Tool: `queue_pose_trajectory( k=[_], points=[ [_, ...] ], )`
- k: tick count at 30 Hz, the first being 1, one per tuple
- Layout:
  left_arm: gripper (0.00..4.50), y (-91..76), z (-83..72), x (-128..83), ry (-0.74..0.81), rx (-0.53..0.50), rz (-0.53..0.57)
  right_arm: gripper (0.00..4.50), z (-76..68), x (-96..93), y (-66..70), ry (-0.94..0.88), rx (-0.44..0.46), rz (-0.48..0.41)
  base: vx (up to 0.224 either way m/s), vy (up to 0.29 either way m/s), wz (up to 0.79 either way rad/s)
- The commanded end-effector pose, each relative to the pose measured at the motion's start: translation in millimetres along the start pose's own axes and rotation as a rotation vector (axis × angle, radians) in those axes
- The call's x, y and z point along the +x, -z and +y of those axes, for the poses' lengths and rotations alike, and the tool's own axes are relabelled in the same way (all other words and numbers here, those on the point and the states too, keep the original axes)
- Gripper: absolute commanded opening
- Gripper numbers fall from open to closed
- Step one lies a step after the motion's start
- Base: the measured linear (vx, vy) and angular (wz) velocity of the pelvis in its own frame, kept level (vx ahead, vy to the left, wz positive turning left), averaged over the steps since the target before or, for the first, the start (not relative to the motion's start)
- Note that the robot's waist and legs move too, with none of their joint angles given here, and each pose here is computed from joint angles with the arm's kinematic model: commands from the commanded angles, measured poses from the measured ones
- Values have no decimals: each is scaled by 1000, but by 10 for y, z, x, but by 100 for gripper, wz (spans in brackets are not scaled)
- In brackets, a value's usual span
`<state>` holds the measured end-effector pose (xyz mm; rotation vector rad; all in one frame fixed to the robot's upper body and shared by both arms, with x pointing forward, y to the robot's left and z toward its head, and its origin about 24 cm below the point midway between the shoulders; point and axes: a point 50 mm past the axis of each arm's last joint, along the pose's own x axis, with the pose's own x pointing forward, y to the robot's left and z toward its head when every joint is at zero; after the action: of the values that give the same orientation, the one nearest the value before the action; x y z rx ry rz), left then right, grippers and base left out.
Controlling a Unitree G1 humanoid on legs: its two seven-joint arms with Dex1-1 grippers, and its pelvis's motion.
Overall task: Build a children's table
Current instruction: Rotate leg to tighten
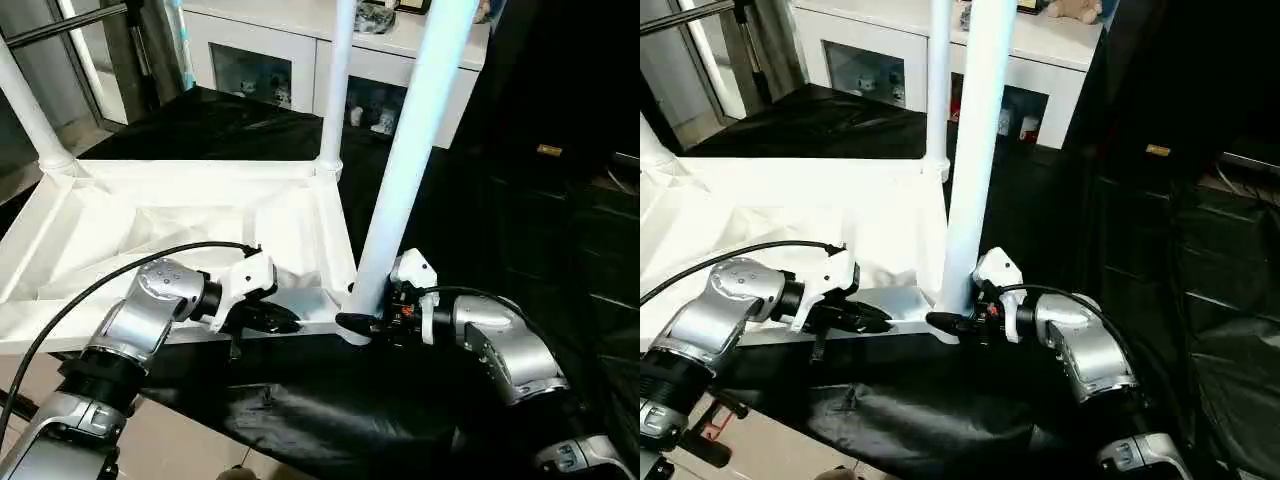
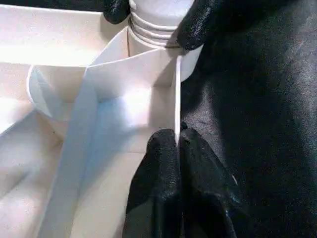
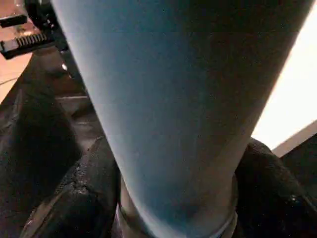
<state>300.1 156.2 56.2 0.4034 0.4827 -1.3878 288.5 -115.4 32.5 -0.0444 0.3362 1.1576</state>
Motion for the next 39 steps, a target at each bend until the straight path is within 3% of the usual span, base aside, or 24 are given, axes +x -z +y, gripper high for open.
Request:
queue_pose_trajectory(
  k=[1, 2, 4, 6, 11, 12, 15, 20, 28, 39],
  points=[
    [0, -178, 27, 185, -43, 43, -58, 267, 241, 302, 28, -107, 34, -7, 0, 0, 0],
    [0, -194, 104, 244, -135, 32, -57, 266, 160, 383, 77, 44, 55, 17, 0, 0, 0],
    [0, -197, 129, 266, -165, 22, -54, 266, 128, 410, 99, 99, 64, 32, 0, 0, 0],
    [0, -243, 223, 390, -281, -15, -47, 266, -28, 526, 202, 379, 142, 109, 0, 0, 0],
    [0, -343, 273, 509, -351, -38, -75, 265, -61, 628, 210, 503, 198, 130, 0, 0, 0],
    [0, -395, 285, 570, -372, -46, -93, 265, -27, 705, 163, 480, 178, 112, 0, 0, 0],
    [0, -433, 277, 613, -367, -42, -110, 335, 41, 768, 103, 392, 183, 64, 0, 0, 0],
    [0, -438, 245, 633, -327, -19, -119, 381, 81, 795, 39, 319, 153, 22, 0, 0, 0],
    [0, -301, 118, 474, -155, 43, -103, 381, 223, 600, -30, 15, 54, -41, 0, 0, 0],
    [0, -192, -29, 244, 47, 83, -81, 381, 326, 245, -13, -274, 0, 27, 0, 0, 0]
  ],
)
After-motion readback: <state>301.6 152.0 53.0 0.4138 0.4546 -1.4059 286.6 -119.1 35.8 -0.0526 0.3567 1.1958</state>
